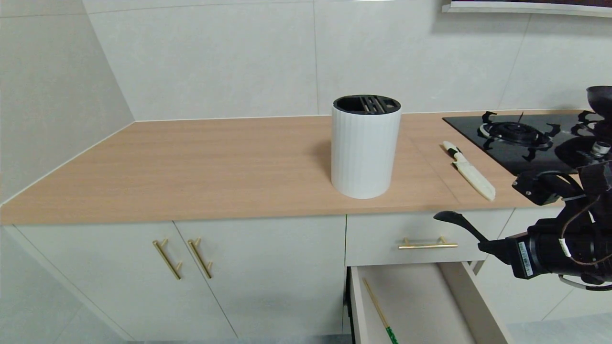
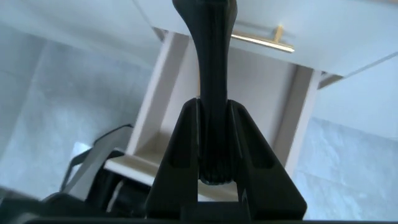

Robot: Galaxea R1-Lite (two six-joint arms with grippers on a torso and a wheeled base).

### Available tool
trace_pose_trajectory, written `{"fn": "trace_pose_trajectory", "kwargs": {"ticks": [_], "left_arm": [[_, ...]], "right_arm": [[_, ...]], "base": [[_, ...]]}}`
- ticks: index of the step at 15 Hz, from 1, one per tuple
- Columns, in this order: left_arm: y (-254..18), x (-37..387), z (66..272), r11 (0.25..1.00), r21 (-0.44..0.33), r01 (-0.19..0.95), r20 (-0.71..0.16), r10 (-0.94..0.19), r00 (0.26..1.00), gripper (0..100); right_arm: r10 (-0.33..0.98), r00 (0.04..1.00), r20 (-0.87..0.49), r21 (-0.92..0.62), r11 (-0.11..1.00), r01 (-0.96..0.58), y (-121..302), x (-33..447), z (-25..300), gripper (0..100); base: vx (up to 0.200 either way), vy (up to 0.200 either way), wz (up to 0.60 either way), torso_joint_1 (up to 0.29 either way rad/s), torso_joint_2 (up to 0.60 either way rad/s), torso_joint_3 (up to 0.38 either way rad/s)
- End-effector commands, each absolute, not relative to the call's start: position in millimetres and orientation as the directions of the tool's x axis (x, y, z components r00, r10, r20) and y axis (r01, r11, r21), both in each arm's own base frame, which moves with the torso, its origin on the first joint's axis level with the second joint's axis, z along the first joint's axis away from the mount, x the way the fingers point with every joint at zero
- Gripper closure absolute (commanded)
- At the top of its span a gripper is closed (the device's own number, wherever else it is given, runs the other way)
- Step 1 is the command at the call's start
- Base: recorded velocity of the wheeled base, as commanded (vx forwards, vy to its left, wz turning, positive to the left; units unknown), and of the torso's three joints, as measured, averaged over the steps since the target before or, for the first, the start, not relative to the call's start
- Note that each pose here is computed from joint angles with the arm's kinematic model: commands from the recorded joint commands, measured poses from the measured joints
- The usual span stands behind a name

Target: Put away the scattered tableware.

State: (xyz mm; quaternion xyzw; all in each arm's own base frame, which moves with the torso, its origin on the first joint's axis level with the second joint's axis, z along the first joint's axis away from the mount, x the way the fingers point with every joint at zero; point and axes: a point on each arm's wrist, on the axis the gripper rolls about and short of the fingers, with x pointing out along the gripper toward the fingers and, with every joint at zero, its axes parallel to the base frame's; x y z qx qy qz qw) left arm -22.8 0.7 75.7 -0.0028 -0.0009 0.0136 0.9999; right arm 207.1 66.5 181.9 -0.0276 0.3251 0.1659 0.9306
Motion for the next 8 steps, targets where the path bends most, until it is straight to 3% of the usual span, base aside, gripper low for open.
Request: {"fn": "trace_pose_trajectory", "kwargs": {"ticks": [1,8], "left_arm": [[1,-23,76,1.000,-0.006,-0.028,0.000,0.028,1.000,0],[1,-23,76,1.000,-0.006,-0.029,0.000,0.029,1.000,0]], "right_arm": [[0.283,0.716,-0.638,0.055,0.944,-0.325,68,212,174,100],[0.271,0.683,-0.678,0.058,0.946,-0.318,71,223,160,100]], "base": [[0.000,0.000,0.00,-0.168,0.40,0.217],[0.000,0.000,0.00,-0.189,0.47,0.271]]}}
